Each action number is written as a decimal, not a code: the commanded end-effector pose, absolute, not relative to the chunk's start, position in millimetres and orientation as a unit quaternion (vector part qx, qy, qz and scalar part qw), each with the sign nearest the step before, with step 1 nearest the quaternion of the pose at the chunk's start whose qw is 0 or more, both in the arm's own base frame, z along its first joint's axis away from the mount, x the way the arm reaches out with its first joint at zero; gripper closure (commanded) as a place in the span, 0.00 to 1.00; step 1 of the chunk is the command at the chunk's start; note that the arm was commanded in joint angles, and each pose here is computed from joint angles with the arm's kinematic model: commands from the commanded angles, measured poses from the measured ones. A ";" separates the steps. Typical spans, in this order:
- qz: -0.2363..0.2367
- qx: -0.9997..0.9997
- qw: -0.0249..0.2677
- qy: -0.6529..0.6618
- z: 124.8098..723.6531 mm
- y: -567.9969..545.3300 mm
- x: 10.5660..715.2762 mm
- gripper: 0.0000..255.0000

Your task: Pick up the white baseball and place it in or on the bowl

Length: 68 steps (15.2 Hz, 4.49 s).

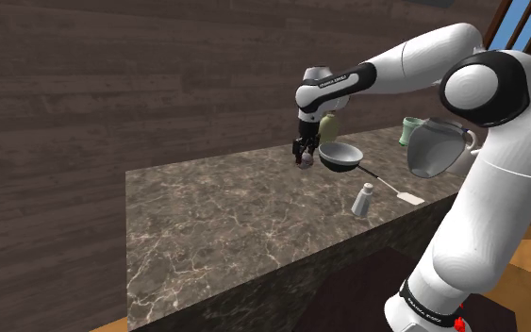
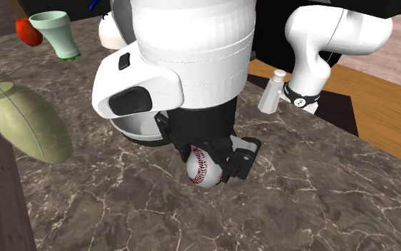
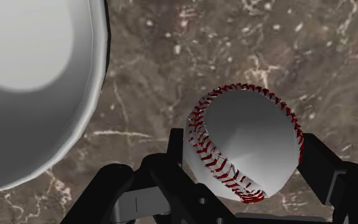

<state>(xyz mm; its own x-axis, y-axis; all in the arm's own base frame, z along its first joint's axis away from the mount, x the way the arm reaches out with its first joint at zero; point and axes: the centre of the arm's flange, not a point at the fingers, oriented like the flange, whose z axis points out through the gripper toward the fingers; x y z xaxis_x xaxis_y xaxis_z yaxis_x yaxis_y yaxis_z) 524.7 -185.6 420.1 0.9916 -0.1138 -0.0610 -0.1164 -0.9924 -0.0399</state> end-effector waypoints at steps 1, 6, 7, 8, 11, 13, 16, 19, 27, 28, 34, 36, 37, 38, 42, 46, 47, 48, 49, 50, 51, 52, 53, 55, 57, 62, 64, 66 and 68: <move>0.029 -0.998 0.022 0.058 431.1 -186.4 524.5 1.00; 0.029 -0.998 0.022 0.058 457.5 -186.4 524.5 1.00; 0.029 -0.998 0.022 0.058 462.7 -186.4 524.5 1.00; 0.029 -0.998 0.022 0.058 468.0 -186.4 524.5 1.00; 0.029 -0.998 0.022 0.058 483.9 -186.4 524.5 1.00; 0.029 -0.998 0.022 0.058 494.4 -186.4 524.5 1.00; 0.029 -0.998 0.022 0.058 510.2 -186.4 524.5 1.00; 0.029 -0.998 0.022 0.058 526.1 -186.4 524.5 1.00; 0.029 -0.998 0.022 0.058 548.6 -233.1 500.0 1.00; 0.029 -0.998 0.022 0.058 549.2 -244.8 493.9 1.00; 0.029 -0.998 0.022 0.058 552.3 -314.8 457.1 1.00; 0.029 -0.998 0.022 0.058 553.3 -338.2 444.8 1.00; 0.029 -0.998 0.022 0.058 553.5 -340.9 443.4 1.00; 0.029 -0.998 0.022 0.058 548.2 -340.9 443.4 1.00; 0.029 -0.998 0.022 0.058 527.1 -340.9 443.4 1.00; 0.029 -0.998 0.022 0.058 506.0 -340.9 443.4 1.00; 0.029 -0.998 0.022 0.058 500.7 -340.9 443.4 1.00; 0.029 -0.998 0.022 0.058 495.4 -340.9 443.4 1.00; 0.029 -0.998 0.022 0.058 490.1 -340.9 443.4 1.00; 0.029 -0.998 0.022 0.058 484.8 -340.9 443.4 1.00; 0.029 -0.998 0.022 0.058 476.5 -340.9 443.4 1.00; 0.029 -0.998 0.022 0.058 476.5 -340.8 443.4 1.00; 0.029 -0.998 0.022 0.058 476.5 -340.9 443.4 1.00; 0.029 -0.998 0.022 0.058 476.5 -340.9 443.4 1.00; 0.029 -0.998 0.022 0.058 476.5 -340.9 443.4 1.00; 0.029 -0.998 0.022 0.058 476.5 -340.8 443.4 0.00; 0.029 -0.998 0.022 0.058 476.5 -340.8 443.4 0.00; 0.029 -0.998 0.022 0.058 489.7 -341.5 444.2 0.00; 0.029 -0.998 0.022 0.058 516.0 -342.7 445.6 0.00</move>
<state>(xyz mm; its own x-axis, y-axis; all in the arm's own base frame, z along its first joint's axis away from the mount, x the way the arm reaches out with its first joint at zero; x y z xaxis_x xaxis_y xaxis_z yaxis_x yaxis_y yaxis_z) 445.3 -343.9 501.0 0.9917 -0.1138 -0.0604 -0.1163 -0.9924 -0.0397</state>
